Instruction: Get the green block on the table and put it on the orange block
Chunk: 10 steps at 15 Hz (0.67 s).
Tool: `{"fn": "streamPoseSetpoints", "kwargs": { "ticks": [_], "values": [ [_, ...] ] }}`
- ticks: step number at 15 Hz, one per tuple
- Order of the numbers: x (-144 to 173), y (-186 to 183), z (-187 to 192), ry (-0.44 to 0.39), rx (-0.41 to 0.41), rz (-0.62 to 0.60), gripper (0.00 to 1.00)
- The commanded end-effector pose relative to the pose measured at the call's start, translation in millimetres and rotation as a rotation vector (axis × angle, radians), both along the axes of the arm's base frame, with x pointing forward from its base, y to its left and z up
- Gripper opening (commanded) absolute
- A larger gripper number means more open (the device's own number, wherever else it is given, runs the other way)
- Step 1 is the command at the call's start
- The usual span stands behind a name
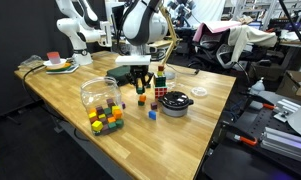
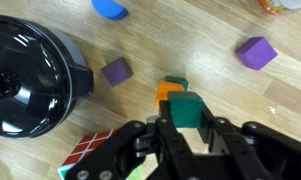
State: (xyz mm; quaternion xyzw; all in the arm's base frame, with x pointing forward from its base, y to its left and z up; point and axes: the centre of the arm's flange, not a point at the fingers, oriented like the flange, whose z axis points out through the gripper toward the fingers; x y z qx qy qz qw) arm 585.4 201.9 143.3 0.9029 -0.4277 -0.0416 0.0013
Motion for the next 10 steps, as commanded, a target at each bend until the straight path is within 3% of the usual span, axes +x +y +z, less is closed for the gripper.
{"fn": "streamPoseSetpoints", "kwargs": {
  "ticks": [1,10],
  "values": [
    [0.8,-1.8,1.4,0.03,0.001,-0.019,0.07],
    [0.0,2.8,-1.8,0.055,0.005,-0.009,0.07]
  ]
}}
